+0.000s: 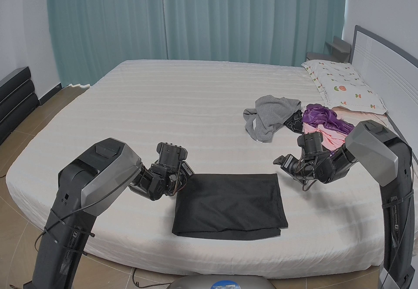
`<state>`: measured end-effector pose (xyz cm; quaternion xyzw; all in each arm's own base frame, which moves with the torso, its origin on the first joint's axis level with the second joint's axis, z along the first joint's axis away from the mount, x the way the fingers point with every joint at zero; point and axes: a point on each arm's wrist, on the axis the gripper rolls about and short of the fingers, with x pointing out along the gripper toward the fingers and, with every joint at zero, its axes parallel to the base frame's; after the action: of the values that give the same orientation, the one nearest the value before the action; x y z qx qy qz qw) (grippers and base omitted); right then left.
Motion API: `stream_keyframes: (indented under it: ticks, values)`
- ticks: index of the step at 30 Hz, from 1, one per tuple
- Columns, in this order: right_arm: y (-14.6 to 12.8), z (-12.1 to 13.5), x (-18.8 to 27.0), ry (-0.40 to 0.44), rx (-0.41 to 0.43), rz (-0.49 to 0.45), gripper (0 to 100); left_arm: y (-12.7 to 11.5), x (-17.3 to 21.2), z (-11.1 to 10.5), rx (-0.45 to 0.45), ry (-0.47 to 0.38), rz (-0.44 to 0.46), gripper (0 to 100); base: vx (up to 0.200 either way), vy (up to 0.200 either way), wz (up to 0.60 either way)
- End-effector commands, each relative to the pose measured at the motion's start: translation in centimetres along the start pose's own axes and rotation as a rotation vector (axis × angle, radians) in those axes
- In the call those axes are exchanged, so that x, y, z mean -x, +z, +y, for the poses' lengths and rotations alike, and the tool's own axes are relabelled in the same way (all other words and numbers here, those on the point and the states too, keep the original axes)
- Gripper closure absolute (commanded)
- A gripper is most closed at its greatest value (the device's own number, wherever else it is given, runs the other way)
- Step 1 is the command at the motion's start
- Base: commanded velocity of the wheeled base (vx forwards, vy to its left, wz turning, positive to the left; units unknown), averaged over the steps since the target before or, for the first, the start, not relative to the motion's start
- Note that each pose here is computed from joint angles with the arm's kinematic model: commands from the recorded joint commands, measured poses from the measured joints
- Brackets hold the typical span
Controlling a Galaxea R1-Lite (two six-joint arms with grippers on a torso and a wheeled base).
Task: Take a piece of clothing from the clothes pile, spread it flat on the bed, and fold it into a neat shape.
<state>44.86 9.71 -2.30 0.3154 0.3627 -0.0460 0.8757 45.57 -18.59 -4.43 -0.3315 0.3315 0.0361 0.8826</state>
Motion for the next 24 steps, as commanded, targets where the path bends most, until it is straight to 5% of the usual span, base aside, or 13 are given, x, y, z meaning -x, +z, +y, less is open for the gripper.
stream_keyframes:
  ticks: [1, 23, 24]
  values:
    - [-0.4, -0.1, -0.8, 0.005, 0.005, 0.008, 0, 0.3, 0.1, -0.1, 0.032, 0.001, -0.021, 100, 0.0, 0.0, 0.0]
    - [-3.0, 2.6, -2.7, 0.056, 0.054, 0.018, 0, 0.0, 0.0, 0.0, 0.038, 0.005, -0.017, 100, 0.0, 0.0, 0.0]
    - [-2.9, 2.6, -2.7, 0.057, 0.052, 0.015, 100, 0.0, 0.0, 0.0, 0.038, 0.006, -0.018, 100, 0.0, 0.0, 0.0]
